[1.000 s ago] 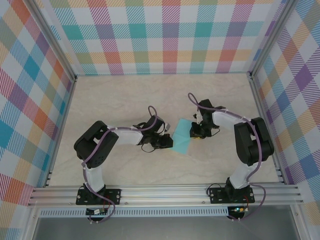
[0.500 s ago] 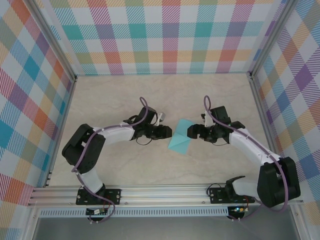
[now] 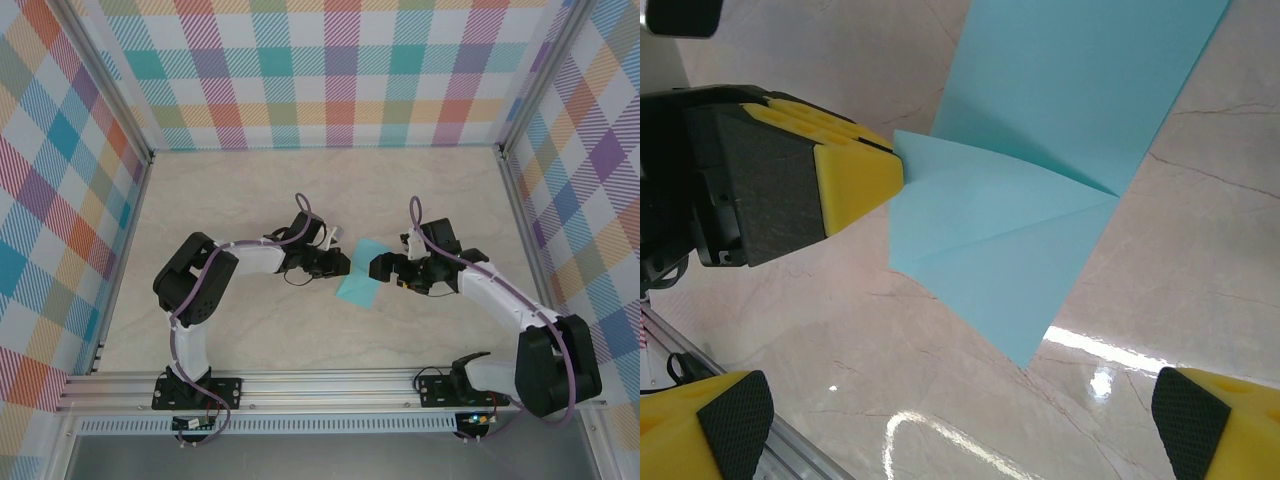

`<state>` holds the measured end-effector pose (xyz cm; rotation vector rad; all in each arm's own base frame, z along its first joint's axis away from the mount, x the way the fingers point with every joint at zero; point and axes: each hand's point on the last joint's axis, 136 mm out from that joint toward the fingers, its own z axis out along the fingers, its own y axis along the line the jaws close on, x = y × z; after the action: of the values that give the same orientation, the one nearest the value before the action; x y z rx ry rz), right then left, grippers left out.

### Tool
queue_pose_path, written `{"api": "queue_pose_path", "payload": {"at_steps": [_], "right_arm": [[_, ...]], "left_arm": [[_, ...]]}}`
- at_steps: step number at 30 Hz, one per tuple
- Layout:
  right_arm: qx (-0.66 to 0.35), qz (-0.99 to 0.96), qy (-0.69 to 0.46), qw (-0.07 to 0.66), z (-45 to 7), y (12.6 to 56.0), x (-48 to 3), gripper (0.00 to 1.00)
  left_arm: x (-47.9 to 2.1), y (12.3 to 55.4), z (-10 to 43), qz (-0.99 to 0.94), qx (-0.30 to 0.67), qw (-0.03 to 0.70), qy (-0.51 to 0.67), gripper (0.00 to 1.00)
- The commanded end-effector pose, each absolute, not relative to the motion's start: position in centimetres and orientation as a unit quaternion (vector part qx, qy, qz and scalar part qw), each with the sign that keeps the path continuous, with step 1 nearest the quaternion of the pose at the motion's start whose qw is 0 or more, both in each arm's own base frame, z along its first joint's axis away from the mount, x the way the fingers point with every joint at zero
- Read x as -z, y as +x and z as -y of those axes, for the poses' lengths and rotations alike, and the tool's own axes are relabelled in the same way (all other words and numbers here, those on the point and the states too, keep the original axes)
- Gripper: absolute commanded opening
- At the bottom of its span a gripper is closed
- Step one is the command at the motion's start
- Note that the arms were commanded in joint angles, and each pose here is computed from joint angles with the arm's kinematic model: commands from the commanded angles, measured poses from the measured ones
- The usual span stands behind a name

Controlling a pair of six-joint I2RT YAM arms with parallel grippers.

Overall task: Fold a paper plane with a square sheet of paper (fold left side to right side)
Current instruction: Fold the triangle a second time at the center of the table, then turn over the paper at the center of the table.

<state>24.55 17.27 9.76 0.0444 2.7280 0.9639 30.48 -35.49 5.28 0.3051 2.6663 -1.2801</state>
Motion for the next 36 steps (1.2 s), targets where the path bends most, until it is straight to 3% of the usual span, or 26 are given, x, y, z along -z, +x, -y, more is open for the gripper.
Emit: {"api": "queue_pose_path", "payload": {"at_steps": [1,5,15,19,28,34,36], "right_arm": [[-0.347,-0.932,0.032,0.102,-17.8,24.5,-9.1,1.00],[-0.363,-0.926,0.040,0.098,-18.4,25.1,-9.0,1.00],[-0.405,-0.909,0.050,0.083,-20.1,26.7,-8.3,1.00],[-0.425,-0.901,0.045,0.072,-21.1,27.5,-7.8,0.92],[-0.436,-0.898,0.042,0.047,-22.4,28.9,-5.8,0.65],[-0.449,-0.890,0.025,0.072,-23.0,30.2,-6.3,0.30],[-0.447,-0.890,0.017,0.083,-23.0,30.6,-6.6,0.13]], "left_arm": [[-6.0,31.3,35.7,-0.888,0.433,0.103,0.112,0.06],[-6.4,31.4,34.8,-0.892,0.423,0.117,0.107,0.01],[-6.7,31.2,33.3,-0.895,0.415,0.134,0.093,0.00],[-6.7,31.3,33.3,-0.896,0.413,0.134,0.092,0.00],[-6.2,31.4,32.8,-0.901,0.404,0.134,0.084,0.00],[-7.3,32.0,31.8,-0.901,0.399,0.153,0.074,0.08],[-7.9,32.2,30.9,-0.901,0.396,0.163,0.066,0.13]]}}
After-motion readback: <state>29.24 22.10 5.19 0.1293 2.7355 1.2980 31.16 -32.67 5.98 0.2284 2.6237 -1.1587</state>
